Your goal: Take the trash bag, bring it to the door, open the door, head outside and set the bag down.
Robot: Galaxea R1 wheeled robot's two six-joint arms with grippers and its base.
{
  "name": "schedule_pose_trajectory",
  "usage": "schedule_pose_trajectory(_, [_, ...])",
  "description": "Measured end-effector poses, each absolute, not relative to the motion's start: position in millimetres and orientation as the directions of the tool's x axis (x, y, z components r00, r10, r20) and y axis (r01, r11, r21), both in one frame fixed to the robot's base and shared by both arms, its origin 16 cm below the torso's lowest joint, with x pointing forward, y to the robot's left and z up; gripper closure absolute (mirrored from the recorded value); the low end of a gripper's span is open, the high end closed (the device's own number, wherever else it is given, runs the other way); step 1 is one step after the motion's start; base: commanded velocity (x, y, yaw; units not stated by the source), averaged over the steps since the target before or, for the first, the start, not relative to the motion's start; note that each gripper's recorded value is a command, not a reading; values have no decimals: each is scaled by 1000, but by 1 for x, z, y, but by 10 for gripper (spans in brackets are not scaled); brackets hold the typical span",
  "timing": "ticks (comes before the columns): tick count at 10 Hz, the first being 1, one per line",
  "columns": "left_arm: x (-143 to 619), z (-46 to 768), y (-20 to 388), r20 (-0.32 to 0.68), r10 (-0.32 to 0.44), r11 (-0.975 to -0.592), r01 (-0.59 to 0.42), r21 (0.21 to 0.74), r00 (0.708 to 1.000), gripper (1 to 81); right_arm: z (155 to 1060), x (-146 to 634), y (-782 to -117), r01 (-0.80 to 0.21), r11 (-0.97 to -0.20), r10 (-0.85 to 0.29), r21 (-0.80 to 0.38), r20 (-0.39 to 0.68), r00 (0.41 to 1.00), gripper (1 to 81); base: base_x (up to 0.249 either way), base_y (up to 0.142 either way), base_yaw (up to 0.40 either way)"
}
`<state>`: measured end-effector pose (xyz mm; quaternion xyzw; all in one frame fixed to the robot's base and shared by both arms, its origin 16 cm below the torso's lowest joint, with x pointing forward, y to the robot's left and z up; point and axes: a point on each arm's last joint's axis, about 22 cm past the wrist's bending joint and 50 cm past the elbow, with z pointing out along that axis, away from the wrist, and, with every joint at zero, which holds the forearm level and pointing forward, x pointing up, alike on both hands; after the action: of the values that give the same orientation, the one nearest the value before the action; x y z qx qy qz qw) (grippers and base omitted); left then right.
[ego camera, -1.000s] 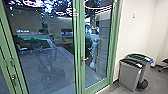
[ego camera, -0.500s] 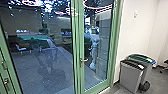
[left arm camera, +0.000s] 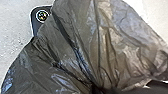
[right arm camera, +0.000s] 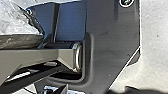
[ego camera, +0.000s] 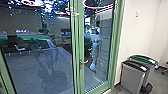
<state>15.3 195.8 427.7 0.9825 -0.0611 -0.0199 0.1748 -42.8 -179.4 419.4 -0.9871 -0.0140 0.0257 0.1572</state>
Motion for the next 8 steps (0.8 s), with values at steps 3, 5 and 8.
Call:
schedule_pose_trajectory(3, [17, 428, 197, -16, -127, -932, -113, 343, 992, 811, 419, -40, -172, 31, -950, 43, -311, -30, 999, 10, 138, -99, 0])
schedule_pose_trajectory(5, [14, 428, 192, -18, -127, -930, -113, 349, 992, 811, 417, -51, -181, 29, -956, 44, -293, -43, 998, 10, 138, -99, 0])
schedule_pose_trajectory(8, [14, 428, 192, -17, -128, -930, -114, 349, 992, 811, 417, -51, -176, 30, -954, 44, -298, -39, 998, 10, 138, -85, 0])
